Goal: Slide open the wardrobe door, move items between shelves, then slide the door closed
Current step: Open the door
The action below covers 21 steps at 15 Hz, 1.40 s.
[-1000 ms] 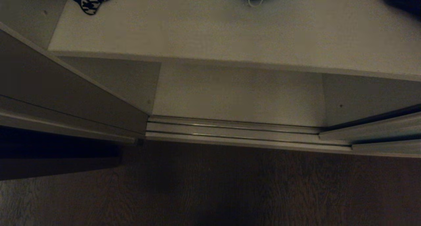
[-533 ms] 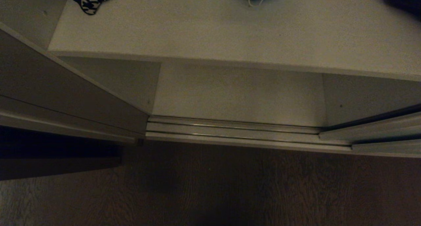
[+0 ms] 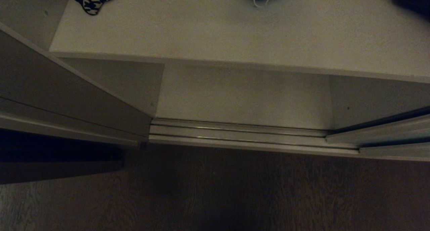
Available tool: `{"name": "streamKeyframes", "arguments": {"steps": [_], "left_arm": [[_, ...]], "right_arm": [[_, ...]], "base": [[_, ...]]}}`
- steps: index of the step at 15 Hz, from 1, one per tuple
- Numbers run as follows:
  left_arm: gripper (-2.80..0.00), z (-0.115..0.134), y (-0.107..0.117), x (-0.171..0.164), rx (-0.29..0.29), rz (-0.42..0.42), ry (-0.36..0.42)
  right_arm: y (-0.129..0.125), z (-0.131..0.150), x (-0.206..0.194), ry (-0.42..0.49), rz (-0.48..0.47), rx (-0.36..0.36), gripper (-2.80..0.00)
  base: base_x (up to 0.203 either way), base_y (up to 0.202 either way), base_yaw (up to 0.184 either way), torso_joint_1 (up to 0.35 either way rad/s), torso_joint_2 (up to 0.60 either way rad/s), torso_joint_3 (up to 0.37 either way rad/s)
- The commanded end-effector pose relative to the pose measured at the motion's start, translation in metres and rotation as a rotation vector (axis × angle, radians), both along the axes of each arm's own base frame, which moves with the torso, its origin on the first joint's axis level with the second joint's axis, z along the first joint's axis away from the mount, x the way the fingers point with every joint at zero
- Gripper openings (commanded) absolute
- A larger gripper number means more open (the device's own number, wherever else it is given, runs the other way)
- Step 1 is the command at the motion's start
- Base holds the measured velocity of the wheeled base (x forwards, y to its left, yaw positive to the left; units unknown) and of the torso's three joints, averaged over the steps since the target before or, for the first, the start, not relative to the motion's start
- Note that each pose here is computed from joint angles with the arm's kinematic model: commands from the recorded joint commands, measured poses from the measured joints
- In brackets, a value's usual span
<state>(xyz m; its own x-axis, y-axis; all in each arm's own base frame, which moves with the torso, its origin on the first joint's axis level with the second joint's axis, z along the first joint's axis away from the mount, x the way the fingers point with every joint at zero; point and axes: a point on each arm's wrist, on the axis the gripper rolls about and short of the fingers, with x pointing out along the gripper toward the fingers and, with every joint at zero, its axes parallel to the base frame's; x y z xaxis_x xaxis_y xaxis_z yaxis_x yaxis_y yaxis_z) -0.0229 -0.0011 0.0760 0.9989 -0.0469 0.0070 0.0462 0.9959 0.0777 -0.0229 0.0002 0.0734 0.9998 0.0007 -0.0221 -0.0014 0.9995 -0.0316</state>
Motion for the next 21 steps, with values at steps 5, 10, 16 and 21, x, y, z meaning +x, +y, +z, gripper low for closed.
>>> {"name": "streamKeyframes", "arguments": {"steps": [5, 10, 16, 21], "left_arm": [[-2.80, 0.0001, 0.0000, 0.0001, 0.001, -0.001, 0.001], [-2.80, 0.0001, 0.0000, 0.0001, 0.001, -0.001, 0.000], [-2.80, 0.0000, 0.0000, 0.0000, 0.001, -0.001, -0.001], [-2.80, 0.0000, 0.0000, 0.0000, 0.001, -0.001, -0.001]], "right_arm": [[0.0000, -0.0001, -0.0001, -0.001, 0.001, -0.001, -2.80], [0.0000, -0.0003, 0.0000, -0.001, 0.001, 0.000, -2.80], [0.0000, -0.0003, -0.0001, -0.001, 0.001, 0.000, -2.80], [0.0000, 0.0001, -0.0002, -0.002, 0.001, -0.001, -2.80]], "base": [[0.000, 0.000, 0.000, 0.000, 0.00, 0.000], [0.000, 0.000, 0.000, 0.000, 0.00, 0.000], [0.000, 0.000, 0.000, 0.000, 0.00, 0.000], [0.000, 0.000, 0.000, 0.000, 0.00, 0.000]]}}
